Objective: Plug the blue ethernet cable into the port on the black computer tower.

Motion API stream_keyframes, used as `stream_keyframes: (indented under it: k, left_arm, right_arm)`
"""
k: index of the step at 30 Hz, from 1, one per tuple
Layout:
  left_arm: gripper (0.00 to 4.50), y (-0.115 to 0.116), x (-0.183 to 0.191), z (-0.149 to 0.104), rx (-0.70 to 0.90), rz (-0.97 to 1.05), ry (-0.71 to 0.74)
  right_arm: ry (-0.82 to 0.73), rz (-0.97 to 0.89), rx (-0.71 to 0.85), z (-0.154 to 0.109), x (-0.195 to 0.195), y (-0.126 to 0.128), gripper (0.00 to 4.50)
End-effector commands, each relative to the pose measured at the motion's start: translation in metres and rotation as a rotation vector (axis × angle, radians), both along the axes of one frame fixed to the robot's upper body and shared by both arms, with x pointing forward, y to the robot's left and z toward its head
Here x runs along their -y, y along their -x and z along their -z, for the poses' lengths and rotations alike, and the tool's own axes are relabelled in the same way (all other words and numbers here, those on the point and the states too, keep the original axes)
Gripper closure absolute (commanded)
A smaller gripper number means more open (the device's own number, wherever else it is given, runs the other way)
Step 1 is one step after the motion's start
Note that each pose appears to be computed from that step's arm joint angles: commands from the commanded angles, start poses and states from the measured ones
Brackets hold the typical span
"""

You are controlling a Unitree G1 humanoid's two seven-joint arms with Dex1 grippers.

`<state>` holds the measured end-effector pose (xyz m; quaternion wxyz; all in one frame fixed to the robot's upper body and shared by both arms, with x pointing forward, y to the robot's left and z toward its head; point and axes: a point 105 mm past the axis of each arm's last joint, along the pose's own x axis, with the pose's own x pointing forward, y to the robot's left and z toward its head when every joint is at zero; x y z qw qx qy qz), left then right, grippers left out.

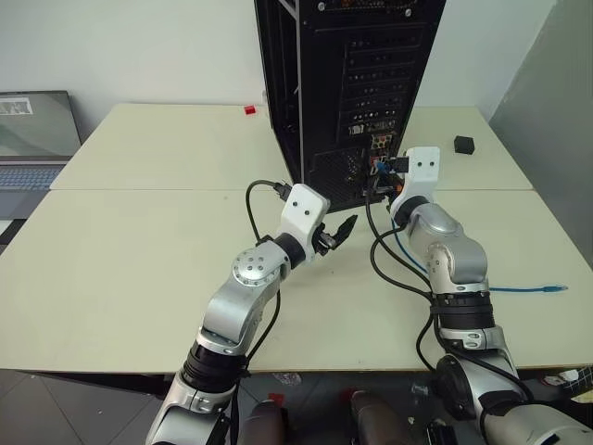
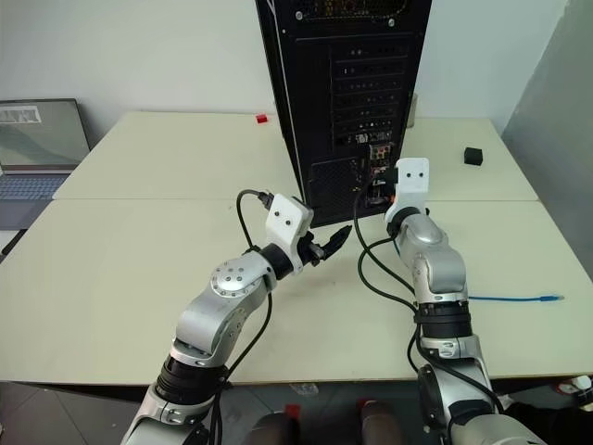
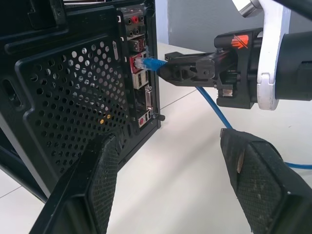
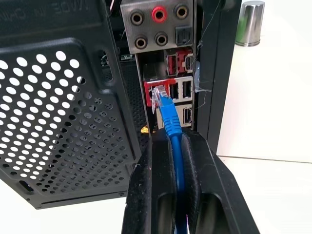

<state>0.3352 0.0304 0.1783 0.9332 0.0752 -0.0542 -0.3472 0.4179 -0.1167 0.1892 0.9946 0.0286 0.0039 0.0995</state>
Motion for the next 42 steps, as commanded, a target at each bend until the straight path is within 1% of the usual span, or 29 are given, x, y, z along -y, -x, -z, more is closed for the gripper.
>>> stream_keyframes:
  k: [1, 7, 17, 23, 36, 40, 42]
  left_arm:
    - [1.12, 0.002, -0.002, -0.019, 0.068, 0.002, 0.037]
    - [1.12, 0.002, -0.002, -0.019, 0.069, 0.001, 0.039]
    - [1.12, 0.002, -0.001, -0.021, 0.077, 0.007, 0.038]
    - [1.12, 0.002, 0.000, -0.022, 0.082, 0.010, 0.036]
    - [1.12, 0.003, -0.001, -0.021, 0.085, 0.007, 0.035]
    - [1.12, 0.002, -0.004, -0.019, 0.083, -0.001, 0.029]
    - [1.07, 0.000, -0.007, -0.019, 0.085, -0.009, 0.021]
  right_arm:
    - [0.001, 0.000, 0.040, -0.014, 0.000, 0.000, 4.50]
    - [0.000, 0.004, 0.040, -0.016, -0.001, -0.001, 4.50]
    - [-0.020, -0.008, 0.057, -0.030, -0.008, -0.002, 4.50]
    - [-0.027, -0.011, 0.059, -0.033, -0.013, -0.006, 4.50]
    - [-0.011, -0.026, 0.056, -0.033, -0.018, -0.016, 4.50]
    - [0.025, -0.039, 0.072, -0.031, -0.014, -0.015, 4.50]
    - [0.049, -0.043, 0.072, -0.027, -0.009, -0.013, 3.85]
